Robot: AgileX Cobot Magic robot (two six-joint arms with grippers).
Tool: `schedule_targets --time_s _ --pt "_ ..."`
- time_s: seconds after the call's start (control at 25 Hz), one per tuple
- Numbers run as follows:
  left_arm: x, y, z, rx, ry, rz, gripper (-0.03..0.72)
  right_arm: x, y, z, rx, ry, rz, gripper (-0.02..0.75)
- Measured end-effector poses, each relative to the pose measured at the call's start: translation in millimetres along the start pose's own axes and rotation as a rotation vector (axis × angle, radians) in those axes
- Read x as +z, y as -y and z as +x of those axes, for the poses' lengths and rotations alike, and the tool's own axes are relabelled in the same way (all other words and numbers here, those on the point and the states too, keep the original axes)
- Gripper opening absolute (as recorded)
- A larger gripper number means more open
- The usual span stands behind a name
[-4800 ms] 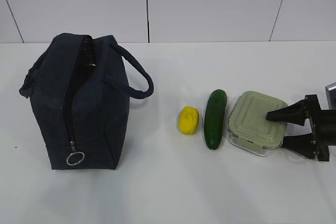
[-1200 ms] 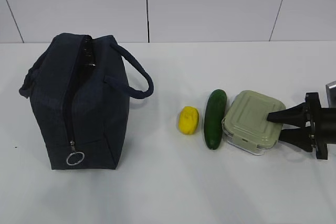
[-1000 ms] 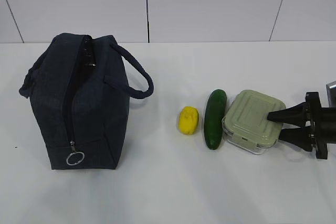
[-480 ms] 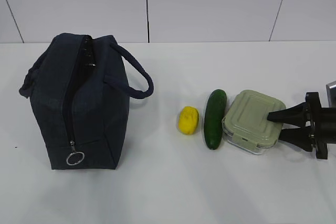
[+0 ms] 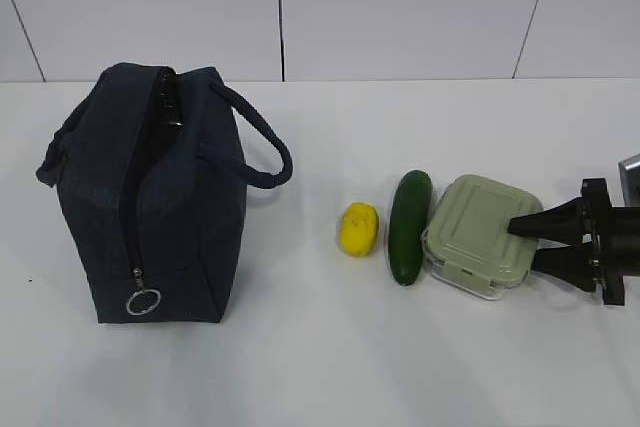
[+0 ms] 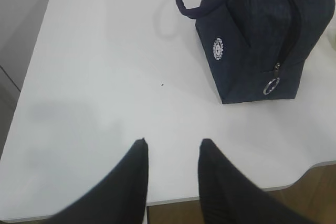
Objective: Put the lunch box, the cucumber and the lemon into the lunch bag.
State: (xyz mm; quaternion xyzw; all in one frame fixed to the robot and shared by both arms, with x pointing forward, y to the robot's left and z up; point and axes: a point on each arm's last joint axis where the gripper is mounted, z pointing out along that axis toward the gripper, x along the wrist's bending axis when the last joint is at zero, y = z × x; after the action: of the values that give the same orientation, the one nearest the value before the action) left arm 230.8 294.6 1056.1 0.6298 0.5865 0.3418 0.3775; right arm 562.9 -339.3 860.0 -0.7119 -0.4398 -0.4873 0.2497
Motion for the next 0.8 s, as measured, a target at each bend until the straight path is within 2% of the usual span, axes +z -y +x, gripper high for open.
schedule_targets --time_s 0.4,0.8 --pt "0.0 0.0 -0.1 -0.001 0.002 0.000 0.235 -7.6 -1.8 15.5 -0.057 0.020 -0.009 0.363" --pt "0.0 0.0 -0.2 -0.001 0.003 0.000 0.235 -8.0 -1.4 16.0 -0.048 0.022 -0.006 0.363"
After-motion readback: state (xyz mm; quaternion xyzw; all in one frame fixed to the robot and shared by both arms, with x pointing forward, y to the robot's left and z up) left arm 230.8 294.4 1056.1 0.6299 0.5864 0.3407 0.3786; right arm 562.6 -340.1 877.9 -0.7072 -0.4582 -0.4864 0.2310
